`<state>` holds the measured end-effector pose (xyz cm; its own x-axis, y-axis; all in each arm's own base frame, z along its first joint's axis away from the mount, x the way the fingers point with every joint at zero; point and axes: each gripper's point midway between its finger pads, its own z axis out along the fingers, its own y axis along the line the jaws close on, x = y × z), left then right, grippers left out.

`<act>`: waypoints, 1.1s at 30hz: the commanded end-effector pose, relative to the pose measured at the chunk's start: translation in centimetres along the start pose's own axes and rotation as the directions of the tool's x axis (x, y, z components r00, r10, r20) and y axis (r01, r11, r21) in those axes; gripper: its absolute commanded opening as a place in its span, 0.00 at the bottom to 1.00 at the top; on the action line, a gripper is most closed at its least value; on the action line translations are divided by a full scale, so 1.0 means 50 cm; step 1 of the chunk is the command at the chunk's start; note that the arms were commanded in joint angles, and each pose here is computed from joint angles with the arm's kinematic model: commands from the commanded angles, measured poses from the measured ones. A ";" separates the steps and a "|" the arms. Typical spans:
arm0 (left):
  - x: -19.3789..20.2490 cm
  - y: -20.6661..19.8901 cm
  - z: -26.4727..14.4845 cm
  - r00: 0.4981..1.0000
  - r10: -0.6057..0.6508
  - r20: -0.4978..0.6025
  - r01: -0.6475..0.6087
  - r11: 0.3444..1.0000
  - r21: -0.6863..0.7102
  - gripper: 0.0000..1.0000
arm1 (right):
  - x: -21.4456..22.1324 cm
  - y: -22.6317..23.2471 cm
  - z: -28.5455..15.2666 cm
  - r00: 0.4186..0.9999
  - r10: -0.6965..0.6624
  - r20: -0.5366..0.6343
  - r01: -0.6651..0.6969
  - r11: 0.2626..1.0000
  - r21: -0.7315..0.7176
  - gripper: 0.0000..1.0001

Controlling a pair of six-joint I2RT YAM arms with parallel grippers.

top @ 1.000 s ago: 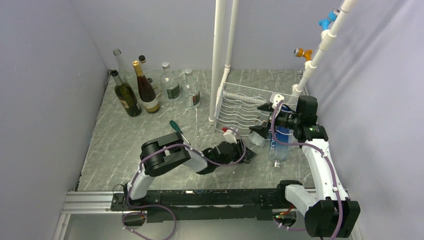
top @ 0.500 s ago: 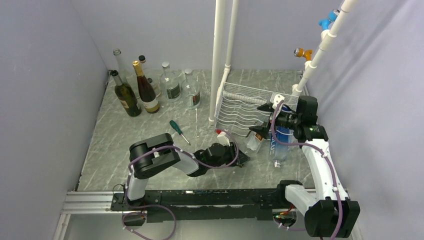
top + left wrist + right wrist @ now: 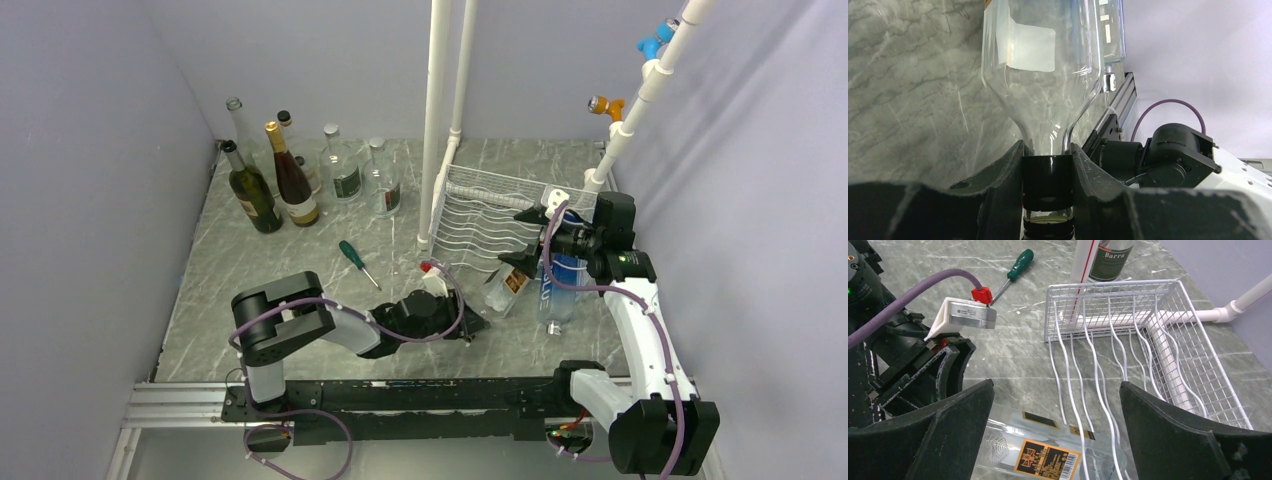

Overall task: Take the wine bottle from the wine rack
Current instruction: Pick up the wine bottle from the wine rack.

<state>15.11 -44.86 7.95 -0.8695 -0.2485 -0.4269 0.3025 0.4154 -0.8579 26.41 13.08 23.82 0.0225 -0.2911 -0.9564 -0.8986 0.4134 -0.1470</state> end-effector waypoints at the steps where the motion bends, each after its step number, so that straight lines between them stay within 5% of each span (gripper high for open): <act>1: -0.038 -0.116 -0.027 0.998 -0.012 0.057 0.002 0.983 0.181 0.00 | -0.014 0.001 -0.001 0.999 -0.027 0.032 0.027 1.000 -0.008 1.00; 26: -0.043 -0.114 -0.107 0.997 0.030 0.077 -0.042 0.986 0.162 0.00 | 0.004 0.050 0.002 0.995 -0.076 0.063 0.083 0.989 -0.126 1.00; 33: -0.047 -0.114 -0.138 0.995 0.065 0.080 -0.077 0.985 0.156 0.00 | 0.037 0.116 0.001 0.963 -0.235 0.133 0.262 0.934 -0.243 0.99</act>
<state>12.43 -40.00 9.67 -0.8659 -0.2174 -0.4506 0.3291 0.4310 -0.8402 23.95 13.99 22.10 0.1445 -0.3075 -0.9405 -0.9425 0.2467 -0.2255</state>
